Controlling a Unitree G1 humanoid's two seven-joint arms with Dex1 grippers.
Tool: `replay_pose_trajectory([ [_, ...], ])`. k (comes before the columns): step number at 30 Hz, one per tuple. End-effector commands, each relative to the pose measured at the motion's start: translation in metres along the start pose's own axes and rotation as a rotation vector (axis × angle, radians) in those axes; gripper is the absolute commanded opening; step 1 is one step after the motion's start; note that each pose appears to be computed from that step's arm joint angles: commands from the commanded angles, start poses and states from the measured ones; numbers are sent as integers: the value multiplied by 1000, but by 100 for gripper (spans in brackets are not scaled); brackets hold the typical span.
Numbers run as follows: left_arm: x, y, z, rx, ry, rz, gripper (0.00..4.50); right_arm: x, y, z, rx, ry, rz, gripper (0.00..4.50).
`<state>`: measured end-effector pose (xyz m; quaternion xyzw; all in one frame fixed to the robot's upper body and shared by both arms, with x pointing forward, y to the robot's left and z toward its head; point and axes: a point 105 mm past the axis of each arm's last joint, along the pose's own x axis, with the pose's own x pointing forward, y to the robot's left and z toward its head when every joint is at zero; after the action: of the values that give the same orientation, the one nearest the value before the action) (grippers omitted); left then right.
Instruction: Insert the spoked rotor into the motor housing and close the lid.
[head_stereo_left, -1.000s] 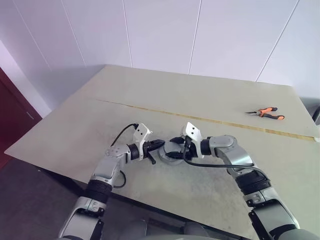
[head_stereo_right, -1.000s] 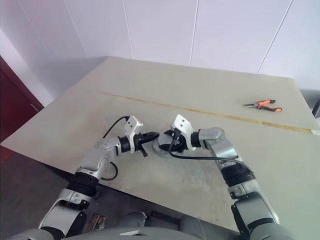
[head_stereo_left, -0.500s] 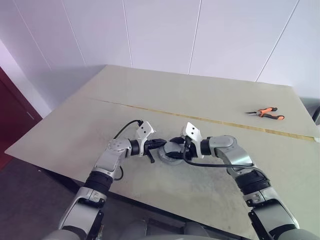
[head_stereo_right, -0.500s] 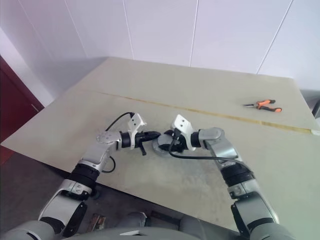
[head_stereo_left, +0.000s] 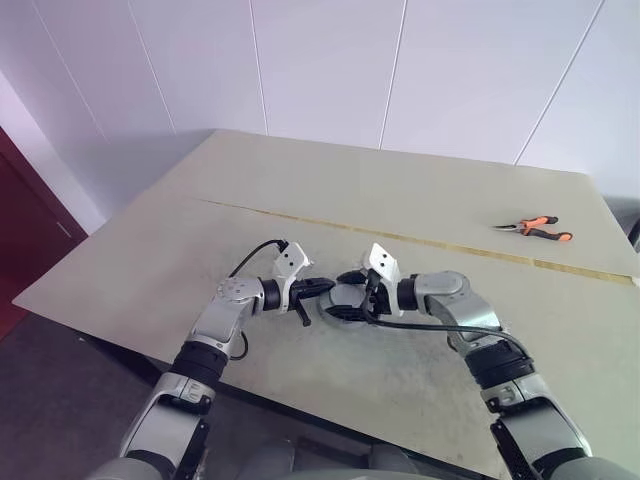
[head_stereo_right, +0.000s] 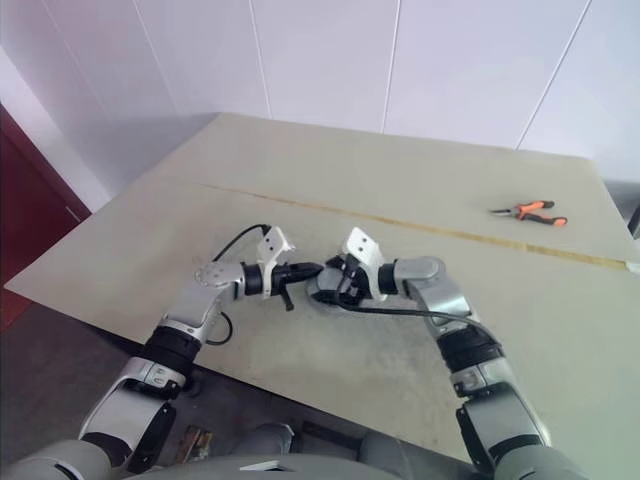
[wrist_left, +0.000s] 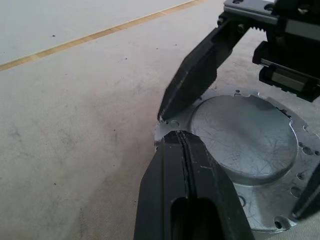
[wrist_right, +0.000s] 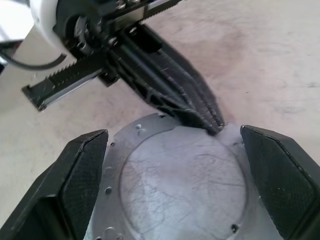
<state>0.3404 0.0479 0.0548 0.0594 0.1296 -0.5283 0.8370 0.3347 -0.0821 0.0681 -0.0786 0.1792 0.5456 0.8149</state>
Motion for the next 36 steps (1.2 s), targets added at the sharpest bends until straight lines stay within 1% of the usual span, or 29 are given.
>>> replay_pose_trajectory([
  [1, 4, -11, -15, -17, 50, -53, 0, -11, -18, 28, 12, -97, -63, 445],
  [5, 4, -11, -15, -16, 52, -54, 0, -25, -31, 38, 72, -137, -95, 445],
  [8, 4, -11, -15, -10, 51, -52, 0, -35, -40, 30, 127, -88, -116, 445],
  [12, 5, -11, -15, -5, 50, -50, 0, -47, -31, 7, 240, 14, -46, 445],
  [14, 5, -11, -15, -3, 49, -49, 0, -49, -25, -1, 307, 32, -13, 445],
  [18, 6, -11, -15, -2, 45, -45, 0, -44, 12, -19, 410, 72, 154, 445],
  [21, 6, -10, -15, -1, 42, -43, 0, -39, 32, -17, 516, 23, 244, 445],
  [23, 6, -10, -14, 1, 41, -42, 0, -37, 31, -2, 598, -85, 265, 445],
  [25, 6, -10, -14, 2, 41, -41, 0, -36, 31, 7, 636, -138, 281, 445],
  [36, 7, -9, -13, 7, 36, -35, 0, -29, 17, 15, 663, -212, 192, 445],
])
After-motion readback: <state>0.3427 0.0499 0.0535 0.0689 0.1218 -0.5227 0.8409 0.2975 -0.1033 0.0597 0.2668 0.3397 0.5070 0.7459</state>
